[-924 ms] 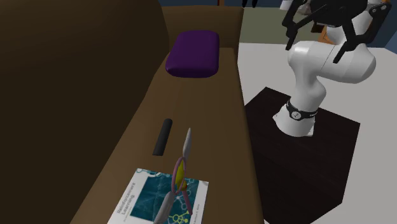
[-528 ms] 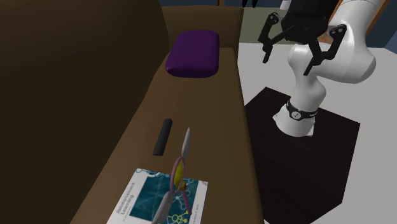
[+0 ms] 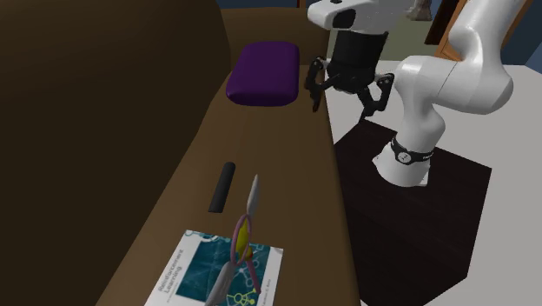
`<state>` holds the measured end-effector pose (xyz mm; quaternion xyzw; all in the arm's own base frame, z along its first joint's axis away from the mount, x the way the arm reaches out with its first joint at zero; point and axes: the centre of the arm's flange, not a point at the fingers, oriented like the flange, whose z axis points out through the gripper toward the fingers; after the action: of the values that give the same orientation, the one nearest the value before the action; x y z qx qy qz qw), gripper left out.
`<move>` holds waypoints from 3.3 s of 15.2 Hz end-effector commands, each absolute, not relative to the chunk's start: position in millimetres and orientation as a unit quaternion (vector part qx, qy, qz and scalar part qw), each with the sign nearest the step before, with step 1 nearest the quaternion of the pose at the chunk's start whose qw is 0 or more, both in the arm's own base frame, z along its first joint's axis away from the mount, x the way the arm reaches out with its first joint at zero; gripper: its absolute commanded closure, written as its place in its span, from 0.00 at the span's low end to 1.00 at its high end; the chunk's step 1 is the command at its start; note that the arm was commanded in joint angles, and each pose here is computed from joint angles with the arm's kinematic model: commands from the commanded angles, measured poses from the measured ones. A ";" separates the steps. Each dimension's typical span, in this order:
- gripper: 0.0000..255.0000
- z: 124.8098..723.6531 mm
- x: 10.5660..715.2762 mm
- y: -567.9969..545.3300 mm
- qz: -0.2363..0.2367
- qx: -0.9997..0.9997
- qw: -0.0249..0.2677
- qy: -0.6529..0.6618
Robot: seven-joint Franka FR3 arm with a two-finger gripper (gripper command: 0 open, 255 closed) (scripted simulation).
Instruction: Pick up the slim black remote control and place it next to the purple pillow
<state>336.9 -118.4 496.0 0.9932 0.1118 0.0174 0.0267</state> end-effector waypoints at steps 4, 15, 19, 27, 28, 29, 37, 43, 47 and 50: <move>0.00 452.6 360.7 -163.9 0.016 0.989 0.029 0.142; 0.00 357.3 417.7 -256.6 0.012 0.978 0.034 0.207; 0.00 322.7 441.1 -288.6 0.010 0.973 0.035 0.230; 0.00 253.8 491.9 -349.7 0.007 0.960 0.038 0.276; 0.00 248.8 495.7 -353.9 0.006 0.959 0.039 0.279; 0.00 243.6 495.9 -354.3 0.006 0.959 0.039 0.279; 0.00 209.0 497.0 -356.7 0.006 0.959 0.039 0.279; 0.00 209.0 497.1 -356.7 0.006 0.959 0.039 0.279; 1.00 209.1 497.5 -356.9 0.006 0.959 0.038 0.279; 1.00 209.0 497.9 -356.5 0.006 0.959 0.039 0.279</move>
<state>497.9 -356.0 210.5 0.9595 0.2793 0.0068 0.0372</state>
